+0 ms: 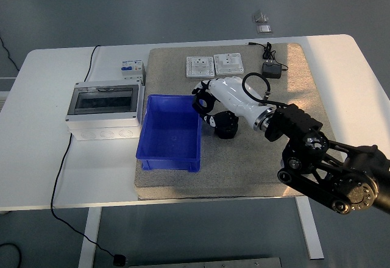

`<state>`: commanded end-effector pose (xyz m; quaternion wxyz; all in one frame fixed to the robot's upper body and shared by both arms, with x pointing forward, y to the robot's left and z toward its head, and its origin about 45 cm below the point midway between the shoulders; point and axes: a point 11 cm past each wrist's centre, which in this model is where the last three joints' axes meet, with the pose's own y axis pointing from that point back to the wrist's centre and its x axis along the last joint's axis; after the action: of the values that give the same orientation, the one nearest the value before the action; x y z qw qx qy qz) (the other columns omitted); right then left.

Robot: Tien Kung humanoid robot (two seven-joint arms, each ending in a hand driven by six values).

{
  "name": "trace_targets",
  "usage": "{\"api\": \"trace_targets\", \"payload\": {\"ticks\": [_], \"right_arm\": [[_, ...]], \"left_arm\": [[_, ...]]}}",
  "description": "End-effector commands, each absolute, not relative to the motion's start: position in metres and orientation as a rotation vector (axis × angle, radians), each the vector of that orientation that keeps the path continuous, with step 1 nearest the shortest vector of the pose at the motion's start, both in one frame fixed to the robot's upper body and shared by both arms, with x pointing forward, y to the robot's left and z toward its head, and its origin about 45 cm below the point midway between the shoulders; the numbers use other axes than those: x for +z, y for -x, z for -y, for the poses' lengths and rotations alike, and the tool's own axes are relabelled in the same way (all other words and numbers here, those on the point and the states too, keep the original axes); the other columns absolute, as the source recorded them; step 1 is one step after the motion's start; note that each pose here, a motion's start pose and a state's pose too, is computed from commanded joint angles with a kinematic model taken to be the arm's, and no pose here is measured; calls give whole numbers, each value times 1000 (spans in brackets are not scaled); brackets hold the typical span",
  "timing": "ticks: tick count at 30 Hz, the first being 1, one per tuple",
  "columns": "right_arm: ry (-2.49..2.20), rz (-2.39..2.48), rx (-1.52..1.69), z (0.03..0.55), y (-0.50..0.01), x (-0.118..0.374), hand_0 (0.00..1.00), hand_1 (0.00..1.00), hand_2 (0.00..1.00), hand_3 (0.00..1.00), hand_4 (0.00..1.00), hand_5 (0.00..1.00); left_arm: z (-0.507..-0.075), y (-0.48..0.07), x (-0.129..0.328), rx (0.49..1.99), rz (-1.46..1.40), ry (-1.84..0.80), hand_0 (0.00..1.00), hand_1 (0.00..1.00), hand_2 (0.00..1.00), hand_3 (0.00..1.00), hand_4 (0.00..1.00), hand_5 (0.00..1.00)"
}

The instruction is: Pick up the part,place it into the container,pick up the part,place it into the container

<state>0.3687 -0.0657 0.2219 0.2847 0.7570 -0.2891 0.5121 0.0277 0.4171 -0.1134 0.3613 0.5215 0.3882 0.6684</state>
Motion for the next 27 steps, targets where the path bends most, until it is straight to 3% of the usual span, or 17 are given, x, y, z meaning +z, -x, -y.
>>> {"api": "trace_targets", "payload": {"ticks": [5, 6, 12, 13, 27], "right_arm": [[-1990, 614, 1379, 51, -363, 204, 556, 511, 570, 575, 337, 2], [-1978, 592, 1382, 49, -362, 202, 758, 696, 698, 675, 355, 2], [-1952, 543, 1405, 42, -359, 196, 758, 696, 698, 675, 355, 2], [-1952, 543, 1410, 41, -359, 196, 981, 895, 866, 859, 569, 221], [-1998, 572, 1383, 41, -358, 195, 998, 945, 904, 904, 609, 257]], "left_arm": [[-418, -29, -113, 1727, -1000, -1341, 709, 678, 627, 738, 839, 998], [-418, -29, -113, 1728, -1000, -1340, 708, 678, 627, 738, 839, 998], [-418, -29, -113, 1732, -999, -1340, 708, 678, 627, 738, 839, 998], [-418, -29, -113, 1732, -999, -1341, 708, 677, 624, 736, 839, 998], [-420, -28, -112, 1731, -998, -1347, 707, 678, 621, 736, 840, 998]]}}
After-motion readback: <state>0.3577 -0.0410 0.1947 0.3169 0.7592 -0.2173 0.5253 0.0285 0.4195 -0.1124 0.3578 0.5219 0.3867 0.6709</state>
